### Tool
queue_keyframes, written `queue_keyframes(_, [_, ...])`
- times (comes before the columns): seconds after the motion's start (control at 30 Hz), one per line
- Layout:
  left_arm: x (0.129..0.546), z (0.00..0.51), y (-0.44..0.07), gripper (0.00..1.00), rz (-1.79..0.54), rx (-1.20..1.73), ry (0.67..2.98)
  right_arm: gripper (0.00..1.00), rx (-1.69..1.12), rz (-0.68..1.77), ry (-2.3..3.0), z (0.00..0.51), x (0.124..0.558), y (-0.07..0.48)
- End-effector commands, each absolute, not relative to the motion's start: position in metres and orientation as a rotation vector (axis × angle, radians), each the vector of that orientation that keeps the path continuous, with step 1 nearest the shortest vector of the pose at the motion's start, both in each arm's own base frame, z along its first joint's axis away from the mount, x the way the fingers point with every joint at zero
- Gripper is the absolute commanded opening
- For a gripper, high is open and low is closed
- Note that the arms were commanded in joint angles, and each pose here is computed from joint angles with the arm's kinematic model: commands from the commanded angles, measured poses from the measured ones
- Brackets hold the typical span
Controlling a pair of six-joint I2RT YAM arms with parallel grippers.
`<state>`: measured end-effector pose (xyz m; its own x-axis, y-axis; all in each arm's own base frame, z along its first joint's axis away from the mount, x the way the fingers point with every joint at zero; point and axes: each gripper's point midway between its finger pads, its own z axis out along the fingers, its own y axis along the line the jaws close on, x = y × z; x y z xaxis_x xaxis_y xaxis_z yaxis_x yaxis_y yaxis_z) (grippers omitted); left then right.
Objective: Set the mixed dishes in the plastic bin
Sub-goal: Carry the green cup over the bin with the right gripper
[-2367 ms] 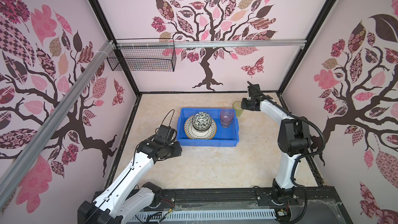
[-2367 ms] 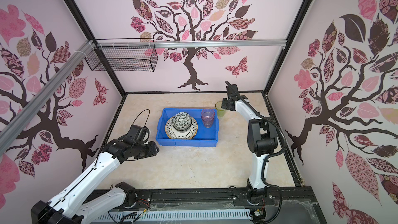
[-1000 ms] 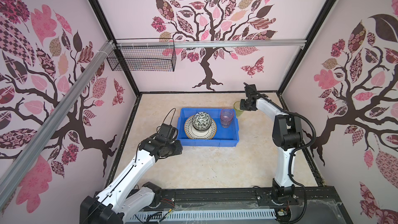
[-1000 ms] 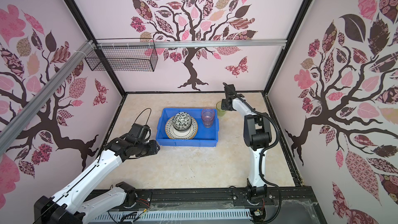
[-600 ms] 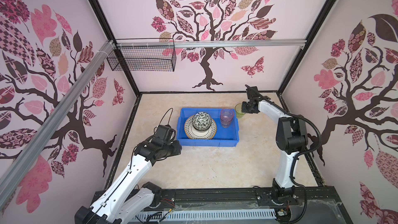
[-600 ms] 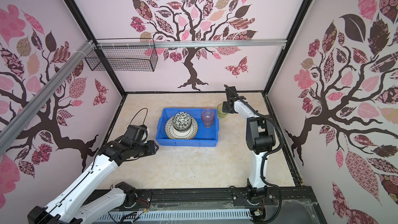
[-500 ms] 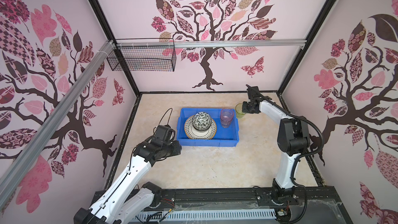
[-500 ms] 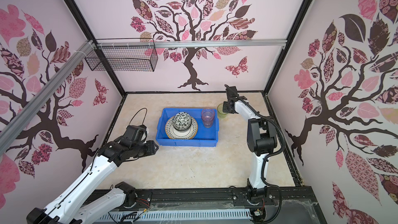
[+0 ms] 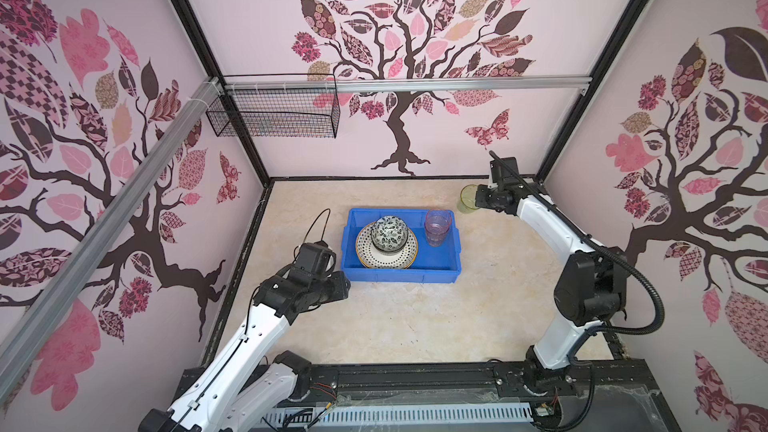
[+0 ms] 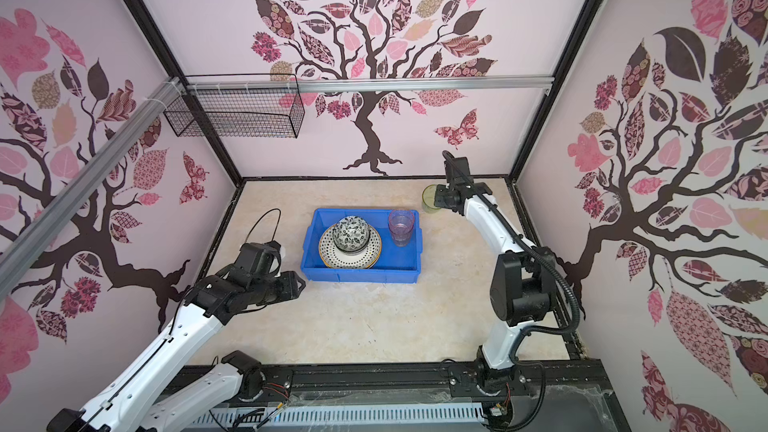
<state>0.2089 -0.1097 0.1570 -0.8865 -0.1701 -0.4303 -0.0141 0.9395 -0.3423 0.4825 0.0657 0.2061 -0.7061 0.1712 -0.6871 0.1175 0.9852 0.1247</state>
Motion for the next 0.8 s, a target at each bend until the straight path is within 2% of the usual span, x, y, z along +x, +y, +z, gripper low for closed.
queue_keyframes(0.0, [0.205,0.156,-0.108,0.47,-0.465,-0.134,2.632,0.00,0.187,0.123,2.310,0.238,0.469,0.072])
queue_keyframes(0.4, [0.204,0.157,-0.110,0.47,-0.481,-0.129,2.626,0.00,0.059,0.197,2.279,0.272,0.448,0.105])
queue_keyframes(0.77, [0.204,0.160,-0.111,0.48,-0.491,-0.126,2.620,0.00,-0.041,0.289,2.295,0.275,0.432,0.137])
